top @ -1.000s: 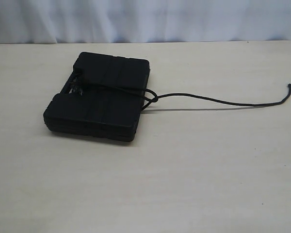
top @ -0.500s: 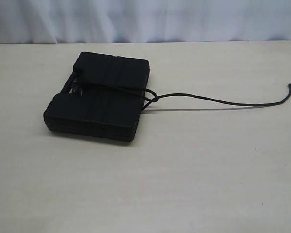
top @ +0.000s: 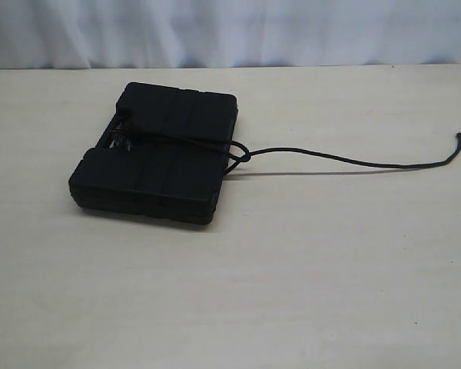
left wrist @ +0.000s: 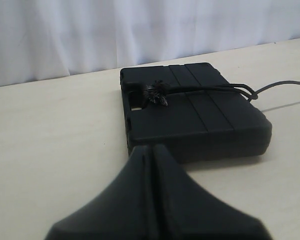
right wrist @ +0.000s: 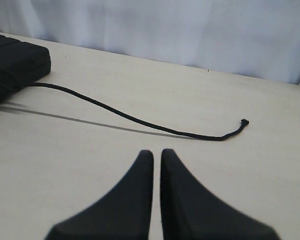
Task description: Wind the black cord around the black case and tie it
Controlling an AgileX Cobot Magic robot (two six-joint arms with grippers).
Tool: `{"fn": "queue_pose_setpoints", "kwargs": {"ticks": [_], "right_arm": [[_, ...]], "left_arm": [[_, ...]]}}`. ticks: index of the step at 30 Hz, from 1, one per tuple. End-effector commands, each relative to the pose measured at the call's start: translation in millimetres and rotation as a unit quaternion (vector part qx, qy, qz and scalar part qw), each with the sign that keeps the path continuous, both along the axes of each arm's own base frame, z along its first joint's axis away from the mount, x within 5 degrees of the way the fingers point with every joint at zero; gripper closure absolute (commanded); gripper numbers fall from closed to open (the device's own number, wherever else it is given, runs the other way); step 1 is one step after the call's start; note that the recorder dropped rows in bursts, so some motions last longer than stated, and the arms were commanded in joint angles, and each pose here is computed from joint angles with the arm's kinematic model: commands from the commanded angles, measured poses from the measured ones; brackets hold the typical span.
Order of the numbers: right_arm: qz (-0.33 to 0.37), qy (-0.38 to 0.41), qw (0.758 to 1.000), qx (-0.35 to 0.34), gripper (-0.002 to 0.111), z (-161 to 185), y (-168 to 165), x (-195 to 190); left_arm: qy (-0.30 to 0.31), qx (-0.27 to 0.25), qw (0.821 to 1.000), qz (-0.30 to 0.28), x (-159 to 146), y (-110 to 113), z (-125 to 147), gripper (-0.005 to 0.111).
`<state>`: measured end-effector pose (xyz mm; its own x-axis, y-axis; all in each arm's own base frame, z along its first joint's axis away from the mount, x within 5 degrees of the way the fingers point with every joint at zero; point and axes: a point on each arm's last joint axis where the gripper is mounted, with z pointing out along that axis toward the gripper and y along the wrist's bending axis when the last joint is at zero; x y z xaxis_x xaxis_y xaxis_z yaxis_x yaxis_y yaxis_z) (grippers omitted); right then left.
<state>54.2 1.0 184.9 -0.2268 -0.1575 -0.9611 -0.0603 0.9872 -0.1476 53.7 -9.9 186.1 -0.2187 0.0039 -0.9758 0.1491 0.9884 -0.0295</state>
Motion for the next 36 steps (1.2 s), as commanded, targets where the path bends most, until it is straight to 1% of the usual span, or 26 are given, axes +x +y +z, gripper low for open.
{"fn": "queue_pose_setpoints", "kwargs": {"ticks": [1, 6, 14, 36], "right_arm": [[0.0, -0.002, 1.0, -0.001, 0.103, -0.7, 0.0, -0.2], [0.0, -0.002, 1.0, -0.001, 0.103, -0.7, 0.0, -0.2], [0.0, -0.002, 1.0, -0.001, 0.103, -0.7, 0.0, -0.2], [0.0, -0.002, 1.0, -0.001, 0.103, -0.7, 0.0, -0.2]], "left_arm": [[-0.002, 0.0, 1.0, 0.0, -0.2, 0.0, -0.2, 0.107], [-0.002, -0.001, 1.0, 0.001, -0.1, 0.1, -0.2, 0.107], [-0.002, -0.002, 0.999, 0.035, 0.4, 3.8, -0.2, 0.107], [-0.002, -0.002, 0.999, 0.035, 0.4, 3.7, -0.2, 0.107]]}}
